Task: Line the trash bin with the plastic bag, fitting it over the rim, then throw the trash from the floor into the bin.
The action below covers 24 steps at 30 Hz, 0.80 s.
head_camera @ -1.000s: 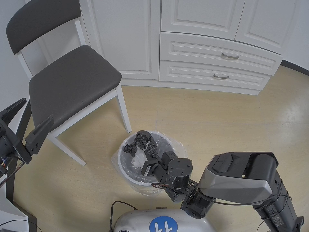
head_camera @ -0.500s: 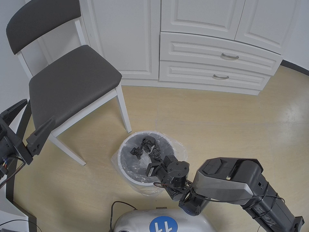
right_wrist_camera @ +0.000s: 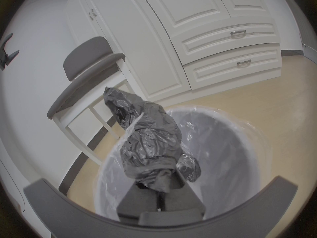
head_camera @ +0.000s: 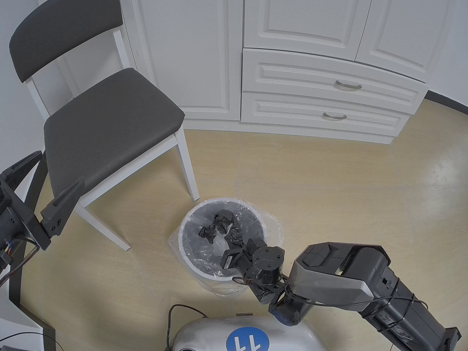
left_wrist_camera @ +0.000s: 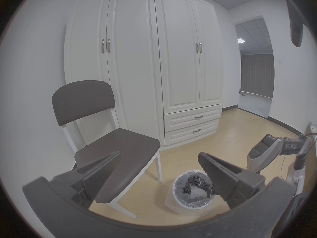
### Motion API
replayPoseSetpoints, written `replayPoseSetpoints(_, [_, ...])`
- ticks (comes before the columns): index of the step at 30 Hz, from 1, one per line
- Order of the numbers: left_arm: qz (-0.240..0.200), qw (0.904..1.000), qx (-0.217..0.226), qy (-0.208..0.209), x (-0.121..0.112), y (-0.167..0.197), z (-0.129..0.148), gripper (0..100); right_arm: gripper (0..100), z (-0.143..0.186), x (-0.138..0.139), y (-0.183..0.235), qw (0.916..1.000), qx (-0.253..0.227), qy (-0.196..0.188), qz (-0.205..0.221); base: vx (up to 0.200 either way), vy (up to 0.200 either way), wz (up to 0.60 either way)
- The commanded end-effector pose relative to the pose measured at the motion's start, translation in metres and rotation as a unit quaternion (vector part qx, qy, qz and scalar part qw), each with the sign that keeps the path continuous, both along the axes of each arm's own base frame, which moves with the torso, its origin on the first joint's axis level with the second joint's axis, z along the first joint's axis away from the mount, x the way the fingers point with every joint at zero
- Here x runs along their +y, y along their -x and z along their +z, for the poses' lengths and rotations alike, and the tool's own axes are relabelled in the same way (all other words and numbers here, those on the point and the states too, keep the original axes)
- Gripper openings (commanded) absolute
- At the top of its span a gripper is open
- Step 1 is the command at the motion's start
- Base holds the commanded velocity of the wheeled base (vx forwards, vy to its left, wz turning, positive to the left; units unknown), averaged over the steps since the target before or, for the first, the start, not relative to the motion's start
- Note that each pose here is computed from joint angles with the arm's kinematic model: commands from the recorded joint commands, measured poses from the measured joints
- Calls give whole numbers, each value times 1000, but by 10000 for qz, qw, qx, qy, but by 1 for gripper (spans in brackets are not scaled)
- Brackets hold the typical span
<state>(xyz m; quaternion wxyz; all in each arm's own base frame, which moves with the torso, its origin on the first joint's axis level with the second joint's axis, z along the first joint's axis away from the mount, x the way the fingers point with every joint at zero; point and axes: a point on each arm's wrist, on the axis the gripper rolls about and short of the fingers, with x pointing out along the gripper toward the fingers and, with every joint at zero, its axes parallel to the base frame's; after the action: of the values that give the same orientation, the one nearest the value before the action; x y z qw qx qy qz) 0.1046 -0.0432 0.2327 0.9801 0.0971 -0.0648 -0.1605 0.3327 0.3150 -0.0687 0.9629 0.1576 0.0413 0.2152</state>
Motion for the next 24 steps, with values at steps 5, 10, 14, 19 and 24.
replayPoseSetpoints(5, [-2, 10000, 37, -26, 0, -1, -2, 100, 0, -5, 9, -20, 9989, -418, -207, 3, 0, 0, 0])
replayPoseSetpoints(10, [-9, 9998, 180, -104, -3, -6, -7, 100, 0, 0, 10, -28, 9976, -593, -272, 227, 0, 0, 0])
replayPoseSetpoints(14, [-9, 9995, 272, -143, -5, -10, -9, 100, 0, 3, 7, -38, 9966, -773, -260, 154, 0, 0, 0])
replayPoseSetpoints(19, [-9, 9994, 307, -158, -5, -11, -10, 100, 0, 17, 6, -56, 9926, -1099, -524, -43, 0, 0, 0])
replayPoseSetpoints(24, [-9, 9993, 318, -172, -5, -11, -11, 100, 0, 18, 8, -55, 9922, -1188, -383, -63, 0, 0, 0])
